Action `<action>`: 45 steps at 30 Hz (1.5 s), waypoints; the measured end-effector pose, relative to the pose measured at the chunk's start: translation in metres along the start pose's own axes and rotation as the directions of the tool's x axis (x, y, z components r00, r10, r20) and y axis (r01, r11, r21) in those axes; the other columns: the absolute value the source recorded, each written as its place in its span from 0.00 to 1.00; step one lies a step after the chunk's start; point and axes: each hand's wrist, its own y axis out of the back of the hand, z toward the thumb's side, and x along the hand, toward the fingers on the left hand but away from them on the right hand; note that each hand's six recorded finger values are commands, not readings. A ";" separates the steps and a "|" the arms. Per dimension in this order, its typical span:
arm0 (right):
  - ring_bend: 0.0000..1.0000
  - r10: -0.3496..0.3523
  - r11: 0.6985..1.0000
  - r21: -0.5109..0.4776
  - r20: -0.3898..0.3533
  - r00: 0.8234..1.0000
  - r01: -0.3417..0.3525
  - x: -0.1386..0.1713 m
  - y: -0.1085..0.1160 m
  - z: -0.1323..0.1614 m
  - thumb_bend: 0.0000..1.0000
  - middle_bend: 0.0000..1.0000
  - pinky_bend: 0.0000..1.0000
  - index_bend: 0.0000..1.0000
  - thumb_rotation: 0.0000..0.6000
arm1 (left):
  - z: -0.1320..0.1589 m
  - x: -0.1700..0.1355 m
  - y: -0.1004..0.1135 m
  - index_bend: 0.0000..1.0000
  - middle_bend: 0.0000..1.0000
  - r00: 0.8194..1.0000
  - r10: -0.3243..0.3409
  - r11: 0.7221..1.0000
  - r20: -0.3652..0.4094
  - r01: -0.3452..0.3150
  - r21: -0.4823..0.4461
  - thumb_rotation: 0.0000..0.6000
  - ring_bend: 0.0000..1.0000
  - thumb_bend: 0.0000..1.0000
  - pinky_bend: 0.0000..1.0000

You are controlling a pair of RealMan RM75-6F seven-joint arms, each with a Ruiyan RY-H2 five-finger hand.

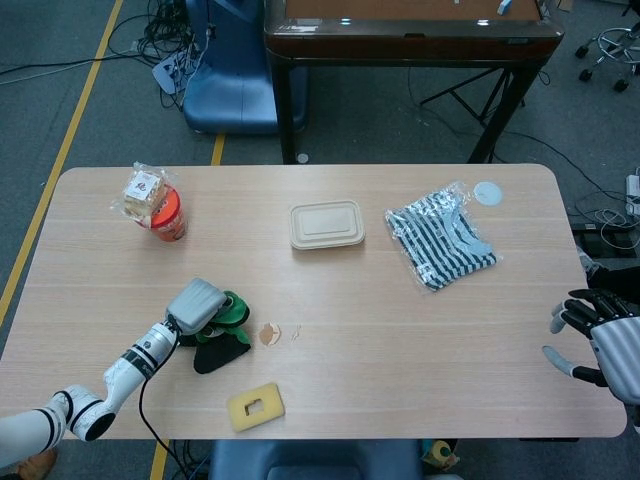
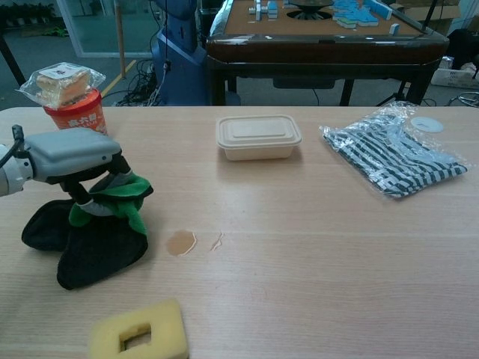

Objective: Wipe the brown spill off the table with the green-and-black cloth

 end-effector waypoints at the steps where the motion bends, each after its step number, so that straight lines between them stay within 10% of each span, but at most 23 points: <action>1: 0.25 0.000 1.000 0.000 0.001 1.000 0.000 0.000 0.000 0.000 0.29 0.44 0.22 0.54 1.00 | 0.003 0.002 0.004 0.71 0.78 1.000 0.009 1.000 0.010 -0.009 -0.010 1.00 0.82 0.27 1.00; 20: 0.25 0.007 1.000 0.001 0.018 1.000 -0.007 0.002 -0.001 -0.005 0.29 0.44 0.22 0.54 1.00 | 0.056 0.058 -0.021 0.68 0.77 0.991 -0.068 0.997 0.117 0.064 0.036 1.00 0.80 0.27 1.00; 38: 0.25 -0.001 1.000 0.014 0.027 1.000 0.001 0.007 0.003 -0.003 0.29 0.44 0.22 0.54 1.00 | 0.140 0.067 -0.037 0.66 0.75 0.938 -0.118 0.992 0.325 0.100 0.072 1.00 0.79 0.27 1.00; 45: 0.25 -0.006 1.000 0.017 0.034 0.999 0.005 0.009 0.005 -0.003 0.29 0.44 0.22 0.54 1.00 | 0.127 0.081 -0.036 0.66 0.74 0.956 -0.109 0.989 0.271 0.077 0.126 1.00 0.79 0.27 1.00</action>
